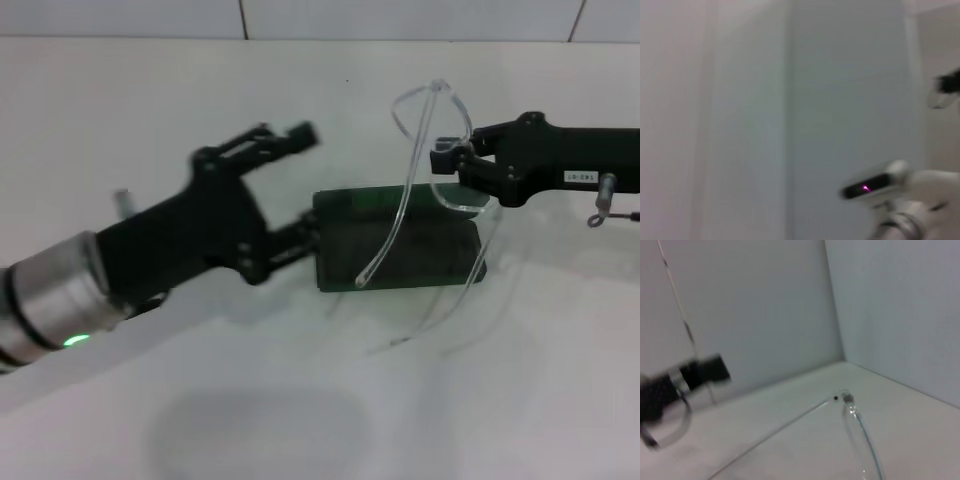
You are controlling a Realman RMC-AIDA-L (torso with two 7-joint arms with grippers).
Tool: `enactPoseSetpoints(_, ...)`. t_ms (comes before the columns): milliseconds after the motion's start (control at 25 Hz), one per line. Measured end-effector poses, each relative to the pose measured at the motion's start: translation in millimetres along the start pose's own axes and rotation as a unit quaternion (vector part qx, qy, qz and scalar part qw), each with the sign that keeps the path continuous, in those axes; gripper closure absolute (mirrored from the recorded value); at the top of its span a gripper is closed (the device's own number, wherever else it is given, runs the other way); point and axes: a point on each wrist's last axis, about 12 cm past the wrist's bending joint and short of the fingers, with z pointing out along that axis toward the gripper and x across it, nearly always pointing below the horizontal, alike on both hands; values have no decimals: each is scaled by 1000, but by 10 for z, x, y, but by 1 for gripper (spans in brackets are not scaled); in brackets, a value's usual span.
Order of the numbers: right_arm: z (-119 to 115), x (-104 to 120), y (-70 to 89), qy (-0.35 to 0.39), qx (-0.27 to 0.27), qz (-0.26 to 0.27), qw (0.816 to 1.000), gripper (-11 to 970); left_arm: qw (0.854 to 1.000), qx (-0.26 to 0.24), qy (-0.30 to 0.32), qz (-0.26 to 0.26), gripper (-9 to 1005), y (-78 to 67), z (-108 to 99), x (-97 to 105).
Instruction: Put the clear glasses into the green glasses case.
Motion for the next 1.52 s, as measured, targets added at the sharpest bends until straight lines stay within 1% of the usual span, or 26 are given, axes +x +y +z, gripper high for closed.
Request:
enactPoseSetpoints(40, 6, -2, 2, -5, -11, 9, 1000, 836, 1000, 11, 1, 1, 342, 4, 41, -3)
enactPoseSetpoints(120, 7, -8, 15, -16, -37, 26, 999, 836, 998, 58, 8, 4, 342, 12, 212, -14)
enactPoseSetpoints(240, 15, -2, 39, -25, -68, 47, 996, 835, 994, 103, 20, 7, 342, 12, 371, -15)
enactPoseSetpoints(360, 46, 10, 64, -27, -80, 55, 995, 835, 991, 132, 30, 9, 343, -3, 455, -6)
enactPoseSetpoints(560, 75, 40, 113, -27, -95, 65, 993, 834, 986, 156, 52, 6, 343, -44, 513, 44)
enactPoseSetpoints(760, 88, 40, 149, -37, -112, 76, 990, 833, 985, 151, 78, 5, 344, -59, 510, 122)
enactPoseSetpoints(880, 87, 31, 153, -42, -114, 78, 990, 832, 986, 146, 80, 3, 344, -67, 486, 134)
enactPoseSetpoints(1120, 80, 54, 142, -43, -108, 83, 990, 831, 989, 130, 66, 9, 344, -43, 425, 89)
enactPoseSetpoints(1360, 70, 67, 111, -42, -94, 85, 991, 830, 990, 134, 37, 12, 345, -64, 360, 1)
enactPoseSetpoints(1520, 75, 71, 92, -37, -87, 84, 992, 829, 993, 115, 18, 16, 345, -37, 304, -53)
